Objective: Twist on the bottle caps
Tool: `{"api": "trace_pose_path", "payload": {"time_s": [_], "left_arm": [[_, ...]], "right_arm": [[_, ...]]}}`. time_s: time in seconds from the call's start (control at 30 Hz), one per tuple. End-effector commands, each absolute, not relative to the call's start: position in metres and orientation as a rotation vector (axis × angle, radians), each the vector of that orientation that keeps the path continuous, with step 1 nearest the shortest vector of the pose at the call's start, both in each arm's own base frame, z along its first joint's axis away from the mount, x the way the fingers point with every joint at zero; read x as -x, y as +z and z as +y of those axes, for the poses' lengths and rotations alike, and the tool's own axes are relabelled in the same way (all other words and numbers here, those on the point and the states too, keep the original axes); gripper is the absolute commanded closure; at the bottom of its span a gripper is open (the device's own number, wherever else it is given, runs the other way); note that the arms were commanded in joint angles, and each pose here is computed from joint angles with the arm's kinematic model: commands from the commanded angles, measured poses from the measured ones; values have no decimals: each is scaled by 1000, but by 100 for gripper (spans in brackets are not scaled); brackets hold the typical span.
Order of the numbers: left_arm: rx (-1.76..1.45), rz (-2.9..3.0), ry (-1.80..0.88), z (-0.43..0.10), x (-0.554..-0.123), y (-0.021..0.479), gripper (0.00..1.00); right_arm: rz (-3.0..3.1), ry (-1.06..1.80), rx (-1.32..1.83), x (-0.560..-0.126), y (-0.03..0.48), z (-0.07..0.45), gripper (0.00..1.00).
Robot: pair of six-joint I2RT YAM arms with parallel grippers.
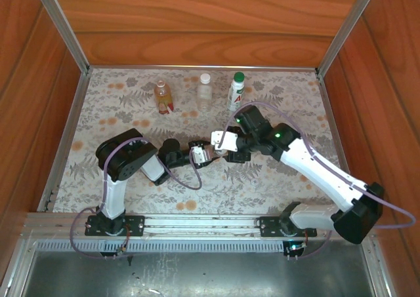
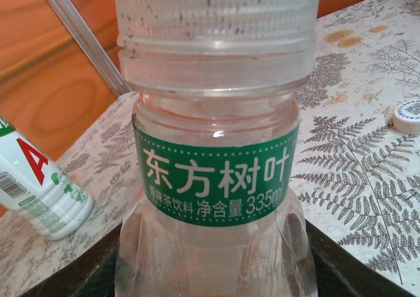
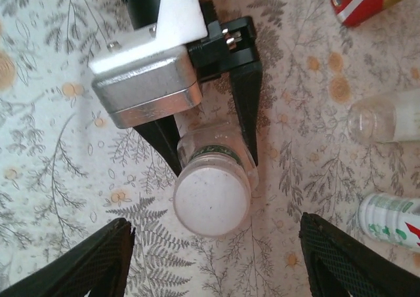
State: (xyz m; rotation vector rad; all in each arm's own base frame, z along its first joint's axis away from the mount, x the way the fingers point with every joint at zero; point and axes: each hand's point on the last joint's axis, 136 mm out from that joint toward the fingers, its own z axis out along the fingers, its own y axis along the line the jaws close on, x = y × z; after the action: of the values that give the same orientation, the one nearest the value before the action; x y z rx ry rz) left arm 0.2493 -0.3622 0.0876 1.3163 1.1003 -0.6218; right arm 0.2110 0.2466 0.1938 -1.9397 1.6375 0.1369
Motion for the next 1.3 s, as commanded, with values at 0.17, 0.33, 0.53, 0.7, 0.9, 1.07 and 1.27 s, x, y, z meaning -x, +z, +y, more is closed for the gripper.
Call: {"api": "trace_pose_path", "payload": {"time_s": [0.17, 0.33, 0.53, 0.7, 0.9, 1.07, 1.27], "left_arm": [[-1364, 1111, -648, -365, -241, 79, 45], [-1360, 1116, -657, -365, -240, 80, 45], [-1354, 1115, -661, -366, -241, 82, 45], [-1342, 1117, -665, -366, -241, 86, 45], [-1321, 1133, -656, -366, -245, 88, 45], [-1319, 1139, -648, -365, -246, 87, 45], [-1320, 1145, -640, -365, -247, 85, 45]], "right_arm": [[1539, 24, 2103, -224, 175, 254, 34], [1552, 28, 2103, -227, 166, 257, 41], [1584, 45, 2084, -228, 163, 259, 53], [1663, 60, 2019, -228, 164, 258, 63], [2101, 179, 1448, -244, 178, 258, 83], [2525, 317, 849, -238, 169, 247, 89], [2789, 352, 441, -220, 160, 235, 87]]}}
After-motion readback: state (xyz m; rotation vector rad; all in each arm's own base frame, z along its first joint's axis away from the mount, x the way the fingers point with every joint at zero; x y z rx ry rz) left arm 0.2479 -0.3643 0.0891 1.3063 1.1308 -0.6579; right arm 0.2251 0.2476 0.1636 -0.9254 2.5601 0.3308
